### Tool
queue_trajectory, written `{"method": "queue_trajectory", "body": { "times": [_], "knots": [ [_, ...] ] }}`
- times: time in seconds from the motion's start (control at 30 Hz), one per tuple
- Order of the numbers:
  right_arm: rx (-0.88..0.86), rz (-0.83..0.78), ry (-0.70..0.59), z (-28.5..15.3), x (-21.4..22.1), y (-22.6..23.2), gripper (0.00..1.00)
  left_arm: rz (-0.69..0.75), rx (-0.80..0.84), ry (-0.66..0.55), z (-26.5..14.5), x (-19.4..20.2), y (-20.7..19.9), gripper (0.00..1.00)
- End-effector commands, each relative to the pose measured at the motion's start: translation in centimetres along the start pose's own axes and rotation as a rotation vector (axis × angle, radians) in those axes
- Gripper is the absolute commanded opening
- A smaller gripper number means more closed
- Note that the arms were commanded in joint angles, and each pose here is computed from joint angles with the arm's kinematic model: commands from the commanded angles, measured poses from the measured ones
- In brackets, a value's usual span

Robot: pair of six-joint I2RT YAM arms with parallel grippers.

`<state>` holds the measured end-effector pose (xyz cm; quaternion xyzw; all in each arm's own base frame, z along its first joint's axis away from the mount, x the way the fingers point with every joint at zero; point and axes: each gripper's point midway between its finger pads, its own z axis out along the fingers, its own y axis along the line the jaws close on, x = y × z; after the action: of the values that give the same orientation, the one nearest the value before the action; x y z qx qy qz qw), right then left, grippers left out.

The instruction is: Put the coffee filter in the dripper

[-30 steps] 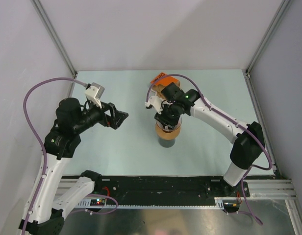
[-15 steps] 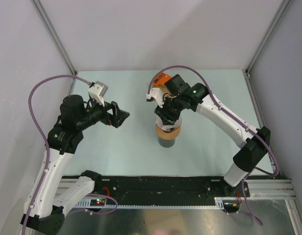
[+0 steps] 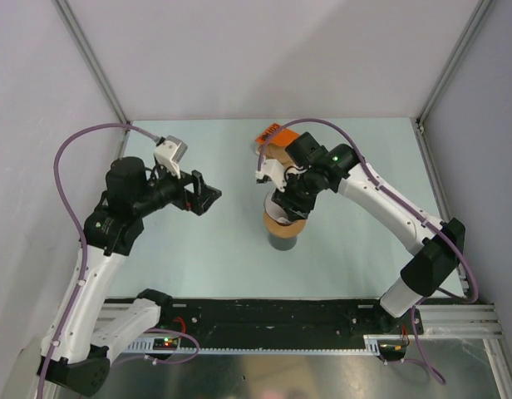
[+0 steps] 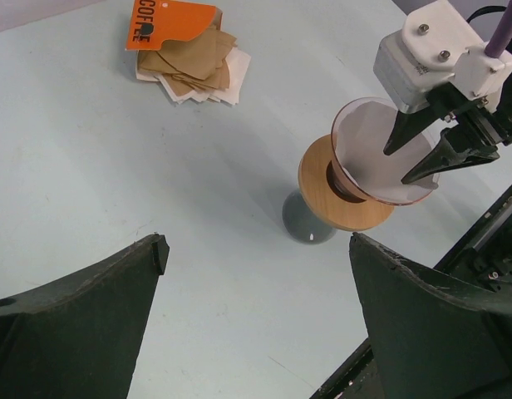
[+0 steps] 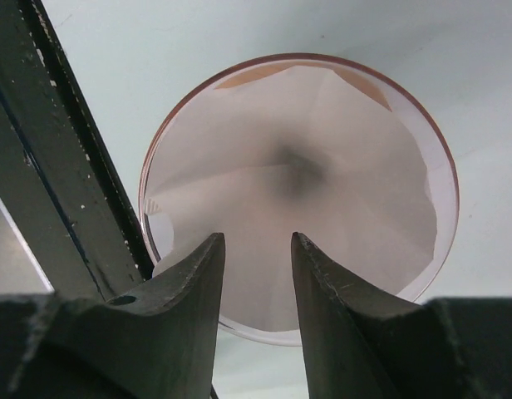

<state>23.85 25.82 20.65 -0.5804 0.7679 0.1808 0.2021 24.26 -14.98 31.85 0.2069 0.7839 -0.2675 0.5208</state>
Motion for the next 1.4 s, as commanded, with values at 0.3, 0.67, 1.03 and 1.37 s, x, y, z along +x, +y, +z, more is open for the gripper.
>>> {"method": "queue_trajectory", "body": {
  "times": [0.3, 0.67, 1.03, 1.37],
  "knots": [
    [0.158, -0.03, -0.281, -8.2, -5.5, -1.8, 0.57, 0.074, -0.031, -0.055, -0.4, -2.9, 0.5, 0.98],
    [0.359, 0.186, -0.65, -18.0, -4.4, -5.8, 0.89, 0.046, -0.185, 0.095, 0.1, -4.8, 4.5, 0.98],
    [0.444, 0.685, -0.624, -13.5, 10.0, -10.1, 0.99, -0.081, -0.459, 0.436, 0.6, 5.9, 11.1, 0.98],
    [0.433, 0.751, -0.626, -10.4, 13.2, -8.7, 1.0, -0.123, -0.441, 0.447, -1.1, 10.8, 10.4, 0.98]
  ]
}}
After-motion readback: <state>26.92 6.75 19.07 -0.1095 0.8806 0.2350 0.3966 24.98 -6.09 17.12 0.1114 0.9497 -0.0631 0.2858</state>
